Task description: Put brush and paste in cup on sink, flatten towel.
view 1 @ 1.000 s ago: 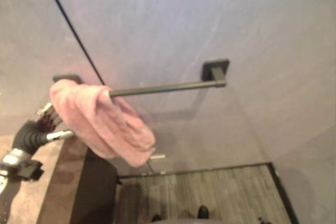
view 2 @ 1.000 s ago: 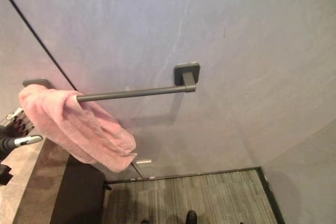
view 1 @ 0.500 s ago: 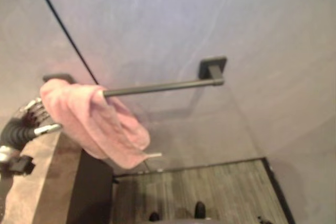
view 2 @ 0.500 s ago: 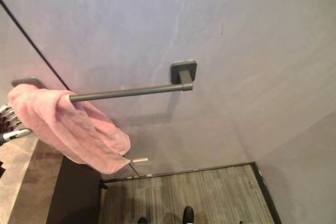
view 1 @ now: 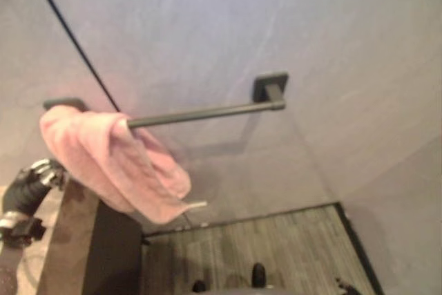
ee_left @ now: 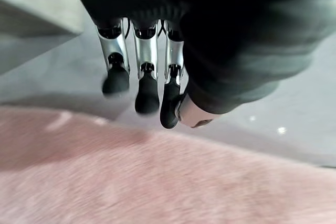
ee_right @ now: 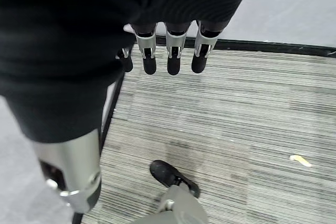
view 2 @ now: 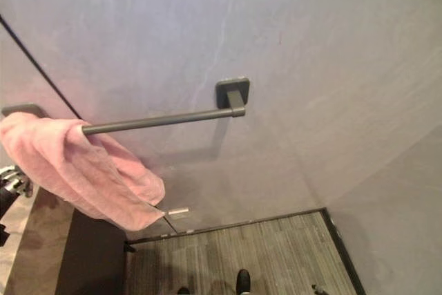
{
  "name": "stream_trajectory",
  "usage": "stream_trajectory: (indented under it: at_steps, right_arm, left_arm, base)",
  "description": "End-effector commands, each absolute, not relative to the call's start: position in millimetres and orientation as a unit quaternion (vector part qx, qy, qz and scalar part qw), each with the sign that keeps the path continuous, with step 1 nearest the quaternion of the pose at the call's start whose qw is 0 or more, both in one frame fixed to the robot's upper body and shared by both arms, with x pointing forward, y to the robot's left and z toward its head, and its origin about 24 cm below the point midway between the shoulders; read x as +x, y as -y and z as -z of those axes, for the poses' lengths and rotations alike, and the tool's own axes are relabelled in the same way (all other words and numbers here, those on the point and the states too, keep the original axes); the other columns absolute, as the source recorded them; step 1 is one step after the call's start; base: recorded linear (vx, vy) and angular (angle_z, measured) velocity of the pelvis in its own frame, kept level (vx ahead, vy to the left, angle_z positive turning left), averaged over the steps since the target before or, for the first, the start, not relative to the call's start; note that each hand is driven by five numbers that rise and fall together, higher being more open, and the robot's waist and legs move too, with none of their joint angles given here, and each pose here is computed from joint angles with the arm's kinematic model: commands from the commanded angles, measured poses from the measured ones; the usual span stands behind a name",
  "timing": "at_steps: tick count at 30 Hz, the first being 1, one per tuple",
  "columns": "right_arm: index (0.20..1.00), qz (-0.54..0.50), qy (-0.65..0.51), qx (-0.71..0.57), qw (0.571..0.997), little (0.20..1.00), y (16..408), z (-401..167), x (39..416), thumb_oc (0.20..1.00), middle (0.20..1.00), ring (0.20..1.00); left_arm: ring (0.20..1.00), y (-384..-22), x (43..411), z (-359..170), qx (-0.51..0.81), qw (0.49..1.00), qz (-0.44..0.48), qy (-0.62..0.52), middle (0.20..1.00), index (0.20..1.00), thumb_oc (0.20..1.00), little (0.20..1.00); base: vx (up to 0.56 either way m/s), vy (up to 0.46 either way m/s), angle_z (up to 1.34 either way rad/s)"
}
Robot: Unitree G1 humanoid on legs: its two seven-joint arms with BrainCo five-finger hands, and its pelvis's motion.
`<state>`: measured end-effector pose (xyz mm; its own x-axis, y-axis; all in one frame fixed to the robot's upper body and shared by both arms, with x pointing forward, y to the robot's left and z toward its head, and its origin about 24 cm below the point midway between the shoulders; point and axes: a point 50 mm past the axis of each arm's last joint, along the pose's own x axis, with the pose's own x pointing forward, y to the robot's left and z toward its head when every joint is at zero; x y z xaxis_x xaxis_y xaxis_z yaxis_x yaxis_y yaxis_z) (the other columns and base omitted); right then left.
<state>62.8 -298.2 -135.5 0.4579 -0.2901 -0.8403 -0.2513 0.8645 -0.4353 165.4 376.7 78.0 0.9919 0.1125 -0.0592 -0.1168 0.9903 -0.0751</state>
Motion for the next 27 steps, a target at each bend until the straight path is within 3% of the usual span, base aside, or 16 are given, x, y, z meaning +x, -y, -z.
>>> stream_trajectory:
  at_steps: [1, 3, 6, 8, 10, 11, 13, 14, 27]
  right_arm:
    - [1.000, -0.005, -0.501, -0.296, 0.813, 1.000, 309.3, 127.2, 80.4, 1.000, 1.000, 1.000]
    - [1.000, -0.006, -0.500, -0.299, 0.813, 1.000, 309.5, 126.8, 80.9, 1.000, 1.000, 1.000]
    - [1.000, -0.006, -0.498, -0.302, 0.812, 1.000, 310.6, 125.9, 81.2, 1.000, 1.000, 1.000]
    - [1.000, -0.007, -0.502, -0.304, 0.810, 1.000, 310.7, 126.7, 79.2, 1.000, 1.000, 1.000]
    - [1.000, -0.008, -0.506, -0.306, 0.806, 1.000, 311.2, 127.4, 77.8, 1.000, 1.000, 1.000]
    - [1.000, -0.007, -0.509, -0.307, 0.804, 1.000, 311.8, 127.6, 76.8, 1.000, 1.000, 1.000]
    - [1.000, -0.008, -0.510, -0.307, 0.804, 1.000, 311.8, 127.8, 76.1, 1.000, 1.000, 1.000]
    - [1.000, -0.007, -0.510, -0.306, 0.804, 1.000, 311.6, 128.0, 75.5, 1.000, 1.000, 1.000]
    - [1.000, 0.000, -0.510, -0.305, 0.804, 1.000, 313.2, 127.2, 73.8, 1.000, 1.000, 1.000]
  left_arm:
    - [0.200, -381.3, 178.8, -105.6, -0.032, 0.998, -0.042, 0.036, 0.200, 0.200, 0.200, 0.200]
    - [0.200, -378.9, 180.0, -105.1, -0.033, 0.998, -0.036, 0.035, 0.200, 0.200, 0.200, 0.200]
    - [0.322, -375.0, 182.9, -107.4, -0.022, 0.999, -0.025, 0.032, 0.322, 0.322, 0.322, 0.322]
    - [0.533, -374.4, 184.3, -108.8, -0.013, 0.999, -0.022, 0.030, 0.533, 0.533, 0.533, 0.533]
    - [0.620, -374.2, 186.5, -112.5, -0.003, 0.999, -0.018, 0.030, 0.620, 0.620, 0.620, 0.620]
    - [0.755, -374.2, 187.2, -113.3, -0.002, 0.999, -0.018, 0.031, 0.755, 0.755, 0.755, 0.755]
    - [0.871, -373.3, 188.4, -117.4, 0.003, 0.999, -0.014, 0.036, 0.871, 0.871, 0.871, 0.871]
    - [1.000, -371.5, 189.7, -121.2, 0.008, 0.999, -0.009, 0.041, 1.000, 1.000, 1.000, 1.000]
    - [1.000, -370.3, 194.9, -131.7, 0.048, 0.998, 0.000, 0.045, 1.000, 1.000, 1.000, 1.000]
  base:
    - [0.01, 0.037, -0.02]
    - [0.01, 0.032, -0.02]
    - [0.00, 0.026, -0.03]
    - [0.00, 0.020, -0.04]
    - [0.01, 0.019, -0.05]
    - [0.00, 0.000, 0.00]
    - [0.01, 0.007, -0.02]
    - [0.00, 0.000, 0.00]
    - [0.00, 0.000, 0.00]
